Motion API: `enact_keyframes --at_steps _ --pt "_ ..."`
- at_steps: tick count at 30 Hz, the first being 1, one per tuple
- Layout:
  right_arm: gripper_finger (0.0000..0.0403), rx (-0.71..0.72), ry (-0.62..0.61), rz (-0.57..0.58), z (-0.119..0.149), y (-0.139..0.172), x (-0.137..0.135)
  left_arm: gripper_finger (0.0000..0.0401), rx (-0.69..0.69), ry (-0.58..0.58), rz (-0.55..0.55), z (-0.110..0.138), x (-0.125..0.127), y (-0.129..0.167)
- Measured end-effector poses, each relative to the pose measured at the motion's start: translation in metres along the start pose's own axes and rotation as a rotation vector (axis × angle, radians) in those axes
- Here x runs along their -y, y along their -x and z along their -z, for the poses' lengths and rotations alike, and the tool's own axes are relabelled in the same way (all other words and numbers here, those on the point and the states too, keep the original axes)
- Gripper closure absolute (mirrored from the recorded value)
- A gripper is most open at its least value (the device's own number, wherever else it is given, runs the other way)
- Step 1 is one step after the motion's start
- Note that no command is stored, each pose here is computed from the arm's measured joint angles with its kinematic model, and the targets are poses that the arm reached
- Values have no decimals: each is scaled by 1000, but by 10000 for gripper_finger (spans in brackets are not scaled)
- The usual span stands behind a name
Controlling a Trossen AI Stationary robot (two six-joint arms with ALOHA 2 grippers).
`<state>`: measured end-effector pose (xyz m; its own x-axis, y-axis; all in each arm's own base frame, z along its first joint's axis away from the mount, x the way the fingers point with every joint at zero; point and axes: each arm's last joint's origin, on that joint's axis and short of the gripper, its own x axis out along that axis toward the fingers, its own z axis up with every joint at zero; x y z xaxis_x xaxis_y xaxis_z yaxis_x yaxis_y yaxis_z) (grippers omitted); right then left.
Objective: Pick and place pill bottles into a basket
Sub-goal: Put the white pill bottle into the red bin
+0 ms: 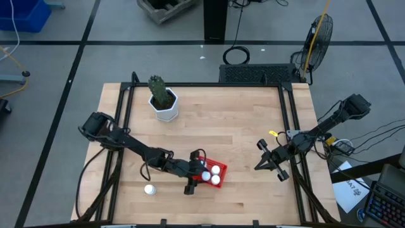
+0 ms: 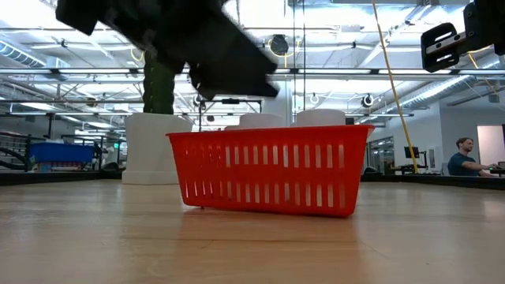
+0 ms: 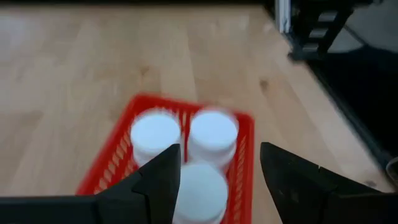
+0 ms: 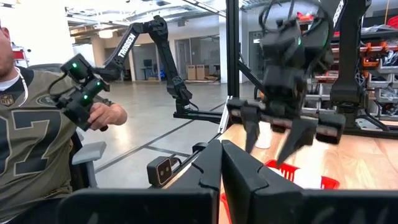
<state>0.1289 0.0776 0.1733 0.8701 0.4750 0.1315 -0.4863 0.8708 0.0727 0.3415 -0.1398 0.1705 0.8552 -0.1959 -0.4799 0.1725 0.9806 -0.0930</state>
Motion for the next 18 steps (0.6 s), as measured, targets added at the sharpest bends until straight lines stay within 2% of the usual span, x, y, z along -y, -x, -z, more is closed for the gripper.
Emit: enact_keyframes --at_steps 4,9,13,18 --pt "399 0 0 0 0 0 0 176 1 -13 -5 -9 2 13" --pt "399 -3 0 0 0 0 0 176 -115 31 -26 -10 12 40" --pt "399 3 0 0 0 0 0 176 -248 57 -132 2 32 68" --pt "399 3 0 -1 0 0 0 176 -367 161 -227 18 55 109"
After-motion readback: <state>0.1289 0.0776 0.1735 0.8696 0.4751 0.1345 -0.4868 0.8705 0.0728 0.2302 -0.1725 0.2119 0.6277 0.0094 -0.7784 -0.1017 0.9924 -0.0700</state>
